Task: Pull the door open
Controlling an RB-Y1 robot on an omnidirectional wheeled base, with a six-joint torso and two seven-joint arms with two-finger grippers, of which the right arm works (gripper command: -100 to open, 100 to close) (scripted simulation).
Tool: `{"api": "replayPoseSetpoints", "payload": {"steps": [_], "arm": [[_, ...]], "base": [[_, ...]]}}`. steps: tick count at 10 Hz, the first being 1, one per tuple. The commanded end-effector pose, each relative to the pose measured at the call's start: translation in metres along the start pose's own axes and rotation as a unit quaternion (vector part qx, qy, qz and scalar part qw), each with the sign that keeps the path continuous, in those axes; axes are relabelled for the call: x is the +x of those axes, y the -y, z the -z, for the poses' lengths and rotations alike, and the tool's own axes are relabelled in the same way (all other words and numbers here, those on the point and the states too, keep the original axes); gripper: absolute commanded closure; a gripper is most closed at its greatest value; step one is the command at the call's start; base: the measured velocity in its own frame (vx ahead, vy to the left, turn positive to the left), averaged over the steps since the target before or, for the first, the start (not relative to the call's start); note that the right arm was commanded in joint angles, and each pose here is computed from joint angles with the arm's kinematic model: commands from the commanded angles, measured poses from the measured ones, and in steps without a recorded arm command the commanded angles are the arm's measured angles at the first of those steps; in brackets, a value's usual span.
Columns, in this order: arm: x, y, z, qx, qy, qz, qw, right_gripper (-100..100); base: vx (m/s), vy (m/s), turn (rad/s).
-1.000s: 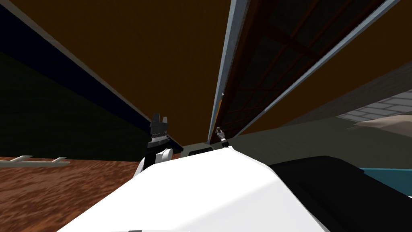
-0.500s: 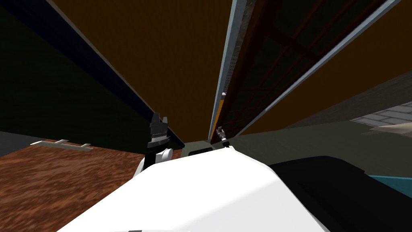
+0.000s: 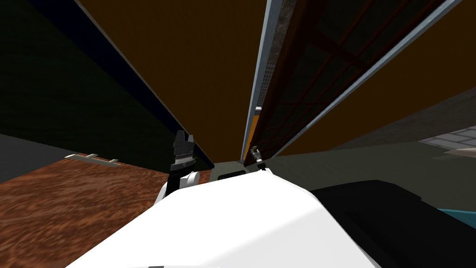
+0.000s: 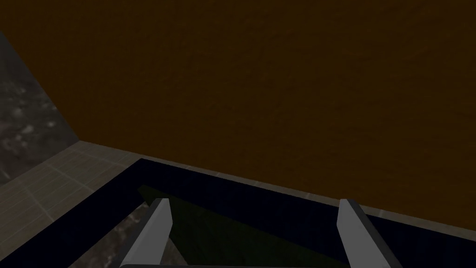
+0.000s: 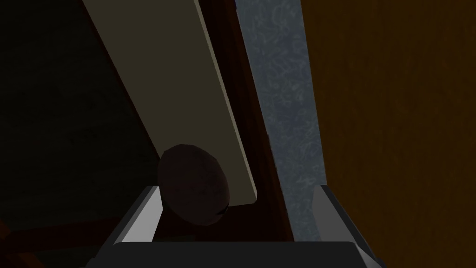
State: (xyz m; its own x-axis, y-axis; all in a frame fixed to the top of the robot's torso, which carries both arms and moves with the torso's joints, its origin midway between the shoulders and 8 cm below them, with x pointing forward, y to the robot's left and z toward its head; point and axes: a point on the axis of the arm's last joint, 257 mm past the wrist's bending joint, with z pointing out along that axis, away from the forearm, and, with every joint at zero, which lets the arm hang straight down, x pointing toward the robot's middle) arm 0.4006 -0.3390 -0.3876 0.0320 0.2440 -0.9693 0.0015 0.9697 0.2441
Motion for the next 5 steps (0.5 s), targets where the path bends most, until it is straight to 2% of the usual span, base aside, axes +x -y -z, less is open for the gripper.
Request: {"api": "replayPoseSetpoints", "payload": {"steps": [1, 5], "arm": [[0.0121, -0.0147, 0.0029, -0.007, -0.009, -0.032, 0.9994, 100], [0.0088, -0.0089, 0.002, 0.0, -0.004, -0.079, 0.9969, 100]], "base": [[-0.087, -0.002, 0.075], [-0.068, -0.006, 0.068]]}}
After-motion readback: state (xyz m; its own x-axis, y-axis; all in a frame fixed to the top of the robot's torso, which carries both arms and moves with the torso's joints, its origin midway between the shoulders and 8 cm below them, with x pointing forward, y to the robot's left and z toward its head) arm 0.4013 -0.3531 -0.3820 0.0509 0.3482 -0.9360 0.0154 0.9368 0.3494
